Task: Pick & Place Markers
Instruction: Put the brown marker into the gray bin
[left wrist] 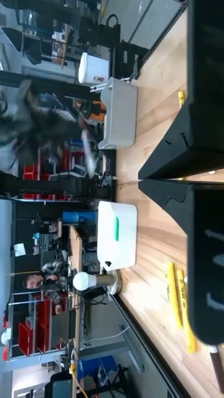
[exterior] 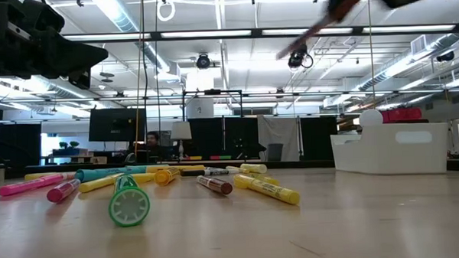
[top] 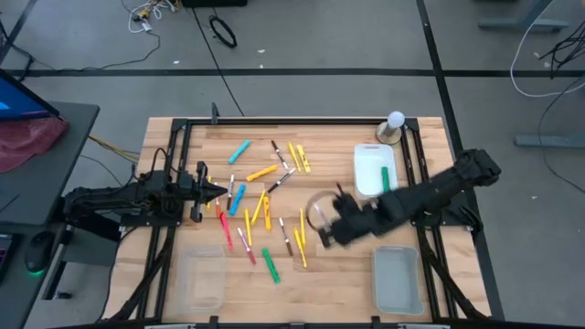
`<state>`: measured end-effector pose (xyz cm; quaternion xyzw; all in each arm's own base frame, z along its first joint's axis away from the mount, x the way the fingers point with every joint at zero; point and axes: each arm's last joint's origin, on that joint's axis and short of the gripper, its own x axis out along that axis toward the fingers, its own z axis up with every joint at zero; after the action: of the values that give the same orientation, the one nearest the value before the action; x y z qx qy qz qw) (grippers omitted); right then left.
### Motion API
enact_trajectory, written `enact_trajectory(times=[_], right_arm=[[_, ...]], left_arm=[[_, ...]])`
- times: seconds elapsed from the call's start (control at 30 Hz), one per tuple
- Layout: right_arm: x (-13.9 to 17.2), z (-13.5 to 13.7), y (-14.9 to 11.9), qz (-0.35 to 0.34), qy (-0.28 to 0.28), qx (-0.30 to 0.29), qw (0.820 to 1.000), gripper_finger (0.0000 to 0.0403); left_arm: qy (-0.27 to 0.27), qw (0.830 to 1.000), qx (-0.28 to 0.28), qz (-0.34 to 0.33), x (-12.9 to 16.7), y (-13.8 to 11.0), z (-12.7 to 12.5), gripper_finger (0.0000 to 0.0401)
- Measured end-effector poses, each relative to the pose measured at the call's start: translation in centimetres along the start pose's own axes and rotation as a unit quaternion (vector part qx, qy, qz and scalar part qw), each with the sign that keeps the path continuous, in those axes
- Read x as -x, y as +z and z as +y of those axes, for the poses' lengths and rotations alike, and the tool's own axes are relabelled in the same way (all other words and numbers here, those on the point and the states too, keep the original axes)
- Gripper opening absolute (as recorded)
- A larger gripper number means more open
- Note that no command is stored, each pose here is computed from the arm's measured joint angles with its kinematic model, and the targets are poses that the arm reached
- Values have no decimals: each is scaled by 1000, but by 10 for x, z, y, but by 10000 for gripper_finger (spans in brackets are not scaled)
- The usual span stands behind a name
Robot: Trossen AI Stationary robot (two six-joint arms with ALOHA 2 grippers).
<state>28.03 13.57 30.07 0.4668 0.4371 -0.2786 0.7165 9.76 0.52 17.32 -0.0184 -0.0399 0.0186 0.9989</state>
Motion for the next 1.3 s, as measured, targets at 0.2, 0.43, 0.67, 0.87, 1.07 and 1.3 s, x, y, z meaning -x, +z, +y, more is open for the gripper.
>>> enact_trajectory(times=[0.2, 0.43, 0.67, 0.87, 1.07, 1.3], right_arm=[[22, -11, -86, 164, -39, -147, 975, 12], [28, -32, -121, 212, -114, -160, 957, 12], [5, -57, -116, 282, -263, -187, 903, 13], [-9, -79, -120, 246, -303, -188, 901, 17], [-33, -95, -122, 244, -305, -190, 901, 18], [-47, -112, -121, 232, -321, -193, 898, 31]], left_arm=[[0, 1000, 0, 0, 0, 0, 0, 18], [0, 1000, 0, 0, 0, 0, 0, 18], [0, 1000, 0, 0, 0, 0, 0, 18], [0, 1000, 0, 0, 0, 0, 0, 18], [0, 1000, 0, 0, 0, 0, 0, 18], [0, 1000, 0, 0, 0, 0, 0, 18]])
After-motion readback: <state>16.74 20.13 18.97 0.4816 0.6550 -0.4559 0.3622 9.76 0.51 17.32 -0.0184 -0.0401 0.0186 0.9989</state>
